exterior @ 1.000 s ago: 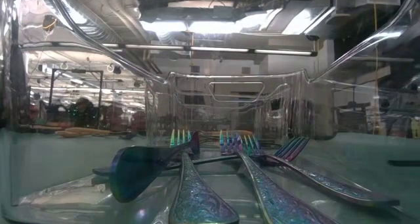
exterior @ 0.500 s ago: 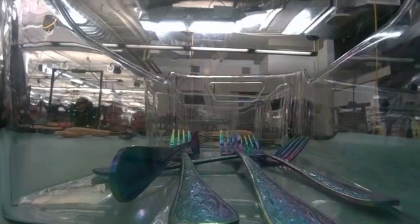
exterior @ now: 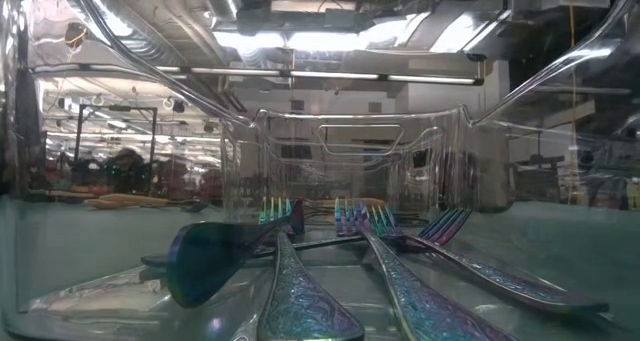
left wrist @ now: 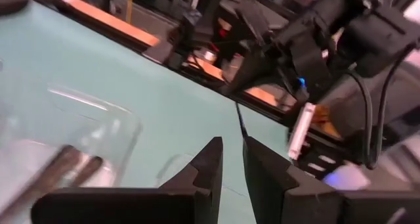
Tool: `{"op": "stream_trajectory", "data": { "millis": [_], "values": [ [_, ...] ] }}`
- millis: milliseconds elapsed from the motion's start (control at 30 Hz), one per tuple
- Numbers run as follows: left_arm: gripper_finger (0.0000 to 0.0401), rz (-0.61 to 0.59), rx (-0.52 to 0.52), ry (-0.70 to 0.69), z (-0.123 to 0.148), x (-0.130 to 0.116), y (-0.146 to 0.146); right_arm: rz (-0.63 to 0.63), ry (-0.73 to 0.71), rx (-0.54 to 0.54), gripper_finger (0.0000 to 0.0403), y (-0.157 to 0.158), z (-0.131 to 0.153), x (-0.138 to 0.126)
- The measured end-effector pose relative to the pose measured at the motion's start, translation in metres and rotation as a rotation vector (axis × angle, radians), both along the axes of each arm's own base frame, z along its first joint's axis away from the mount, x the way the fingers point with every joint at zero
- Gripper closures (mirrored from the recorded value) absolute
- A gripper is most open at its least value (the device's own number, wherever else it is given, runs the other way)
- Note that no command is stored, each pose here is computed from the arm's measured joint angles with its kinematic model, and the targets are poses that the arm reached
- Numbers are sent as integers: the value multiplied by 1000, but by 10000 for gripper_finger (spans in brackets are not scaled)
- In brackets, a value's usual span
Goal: Sort silverware by color (type)
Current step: Put the black fork into the middle transparent bin
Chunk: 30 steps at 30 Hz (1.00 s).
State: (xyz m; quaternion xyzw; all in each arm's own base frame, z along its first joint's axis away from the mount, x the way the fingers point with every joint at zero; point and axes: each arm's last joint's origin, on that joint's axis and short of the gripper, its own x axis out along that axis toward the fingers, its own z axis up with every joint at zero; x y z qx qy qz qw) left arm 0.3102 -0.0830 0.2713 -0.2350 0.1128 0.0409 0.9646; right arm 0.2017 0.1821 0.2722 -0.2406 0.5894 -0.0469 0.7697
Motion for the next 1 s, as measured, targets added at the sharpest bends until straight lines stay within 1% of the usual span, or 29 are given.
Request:
{"op": "stream_trajectory", "data": {
  "millis": [67, 200, 367, 600, 733, 1000],
  "values": [
    [346, -23, -32, 0, 0, 1, 1, 47, -19, -27, 403, -6, 10, 10],
    [346, -69, -50, -11, 2, 1, 0, 137, -41, -104, 403, -21, 25, 29],
    [346, -102, -127, -3, 1, 1, -1, 275, -57, -186, 403, -39, 33, 54],
    [346, -71, -235, 5, 1, 1, -1, 496, -136, -293, 403, -53, 41, 86],
    [346, -70, -238, 7, 1, 1, -1, 616, -146, -375, 403, -58, 46, 97],
    [346, -40, -354, 15, 0, 1, -1, 783, -132, -495, 403, -59, 51, 105]
  ]
}}
